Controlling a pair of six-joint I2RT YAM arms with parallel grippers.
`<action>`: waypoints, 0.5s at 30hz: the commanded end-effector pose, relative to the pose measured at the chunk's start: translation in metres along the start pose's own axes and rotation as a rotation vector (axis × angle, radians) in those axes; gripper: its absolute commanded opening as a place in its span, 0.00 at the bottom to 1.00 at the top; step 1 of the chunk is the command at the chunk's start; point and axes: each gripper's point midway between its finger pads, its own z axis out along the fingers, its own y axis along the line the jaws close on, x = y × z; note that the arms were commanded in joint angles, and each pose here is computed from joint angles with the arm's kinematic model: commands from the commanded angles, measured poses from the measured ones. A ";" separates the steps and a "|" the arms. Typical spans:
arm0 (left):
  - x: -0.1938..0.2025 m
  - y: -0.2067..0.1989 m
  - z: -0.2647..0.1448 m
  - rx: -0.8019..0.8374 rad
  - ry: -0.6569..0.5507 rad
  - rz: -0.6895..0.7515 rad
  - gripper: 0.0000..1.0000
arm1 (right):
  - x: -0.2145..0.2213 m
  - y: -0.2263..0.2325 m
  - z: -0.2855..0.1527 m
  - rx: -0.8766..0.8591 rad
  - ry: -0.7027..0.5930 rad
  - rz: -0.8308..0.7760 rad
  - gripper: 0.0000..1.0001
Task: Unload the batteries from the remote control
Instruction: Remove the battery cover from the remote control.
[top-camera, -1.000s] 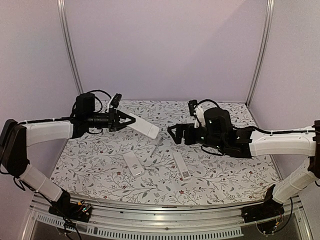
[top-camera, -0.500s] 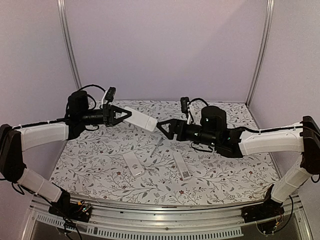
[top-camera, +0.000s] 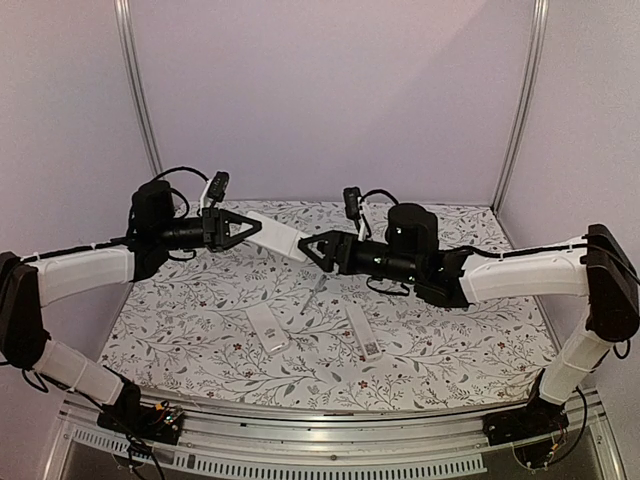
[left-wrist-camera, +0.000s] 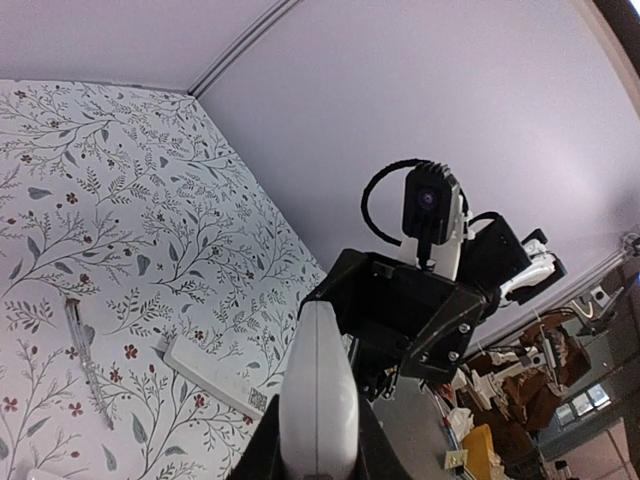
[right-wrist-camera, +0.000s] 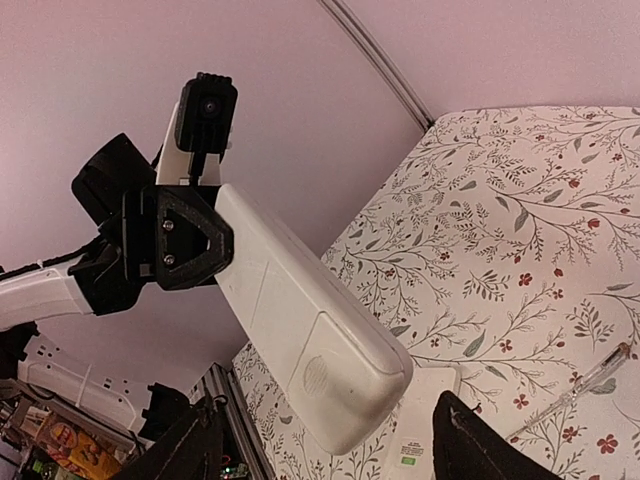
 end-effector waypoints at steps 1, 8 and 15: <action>-0.006 -0.009 -0.006 0.018 -0.023 0.056 0.00 | 0.001 0.006 0.008 -0.035 0.012 -0.006 0.70; -0.004 -0.008 -0.005 0.019 -0.020 0.058 0.00 | 0.000 0.003 0.013 -0.027 0.007 -0.009 0.62; -0.004 -0.010 -0.005 0.025 -0.019 0.069 0.00 | -0.003 -0.003 0.017 -0.020 0.001 0.001 0.56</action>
